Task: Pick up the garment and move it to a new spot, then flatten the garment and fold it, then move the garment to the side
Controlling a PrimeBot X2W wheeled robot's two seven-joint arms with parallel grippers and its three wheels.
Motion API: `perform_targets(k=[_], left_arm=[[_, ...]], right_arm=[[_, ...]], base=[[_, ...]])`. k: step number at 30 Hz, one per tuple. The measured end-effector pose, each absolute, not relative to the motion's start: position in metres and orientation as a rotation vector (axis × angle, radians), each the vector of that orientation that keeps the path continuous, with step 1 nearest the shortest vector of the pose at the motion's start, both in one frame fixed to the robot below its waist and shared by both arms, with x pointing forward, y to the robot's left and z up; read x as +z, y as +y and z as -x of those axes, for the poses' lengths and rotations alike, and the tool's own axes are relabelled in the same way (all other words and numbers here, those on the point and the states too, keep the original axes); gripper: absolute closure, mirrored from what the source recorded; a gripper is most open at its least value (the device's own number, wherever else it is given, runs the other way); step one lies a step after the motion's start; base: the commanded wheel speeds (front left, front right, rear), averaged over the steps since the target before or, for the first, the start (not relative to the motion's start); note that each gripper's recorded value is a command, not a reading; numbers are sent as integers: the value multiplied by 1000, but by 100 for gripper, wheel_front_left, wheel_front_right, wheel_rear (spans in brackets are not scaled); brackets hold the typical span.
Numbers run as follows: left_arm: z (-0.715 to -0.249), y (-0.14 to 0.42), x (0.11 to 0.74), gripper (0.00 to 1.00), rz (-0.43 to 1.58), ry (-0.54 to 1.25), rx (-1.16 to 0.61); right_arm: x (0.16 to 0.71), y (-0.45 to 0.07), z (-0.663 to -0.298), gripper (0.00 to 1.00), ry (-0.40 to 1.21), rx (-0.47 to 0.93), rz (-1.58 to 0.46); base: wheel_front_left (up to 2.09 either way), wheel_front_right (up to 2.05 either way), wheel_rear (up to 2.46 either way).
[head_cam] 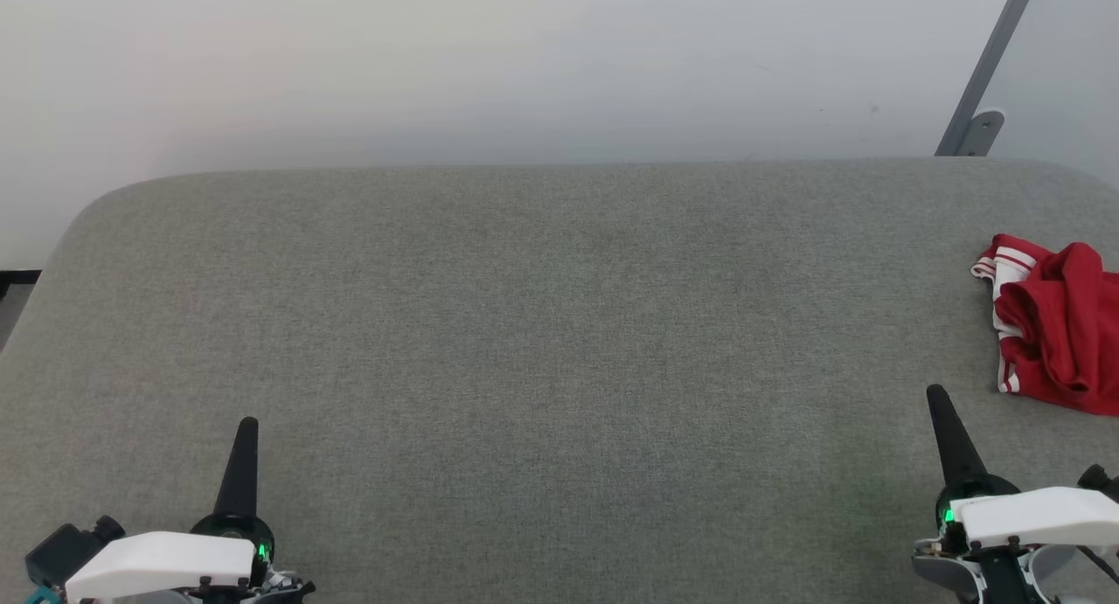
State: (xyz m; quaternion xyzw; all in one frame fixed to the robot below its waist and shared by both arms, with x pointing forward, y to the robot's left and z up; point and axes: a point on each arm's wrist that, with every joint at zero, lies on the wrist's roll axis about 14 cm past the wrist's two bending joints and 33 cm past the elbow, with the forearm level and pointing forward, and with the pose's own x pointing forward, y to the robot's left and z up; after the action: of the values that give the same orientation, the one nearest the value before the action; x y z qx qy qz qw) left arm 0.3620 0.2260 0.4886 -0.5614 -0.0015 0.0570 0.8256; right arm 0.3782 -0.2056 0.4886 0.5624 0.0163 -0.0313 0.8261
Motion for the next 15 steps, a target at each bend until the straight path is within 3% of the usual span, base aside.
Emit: perform_targets(k=[15], left_arm=[[-371, 218, 493, 100, 1322, 1, 89]], right_arm=[[493, -204, -381, 100, 28, -52, -1323]], base=[[0, 0, 0]])
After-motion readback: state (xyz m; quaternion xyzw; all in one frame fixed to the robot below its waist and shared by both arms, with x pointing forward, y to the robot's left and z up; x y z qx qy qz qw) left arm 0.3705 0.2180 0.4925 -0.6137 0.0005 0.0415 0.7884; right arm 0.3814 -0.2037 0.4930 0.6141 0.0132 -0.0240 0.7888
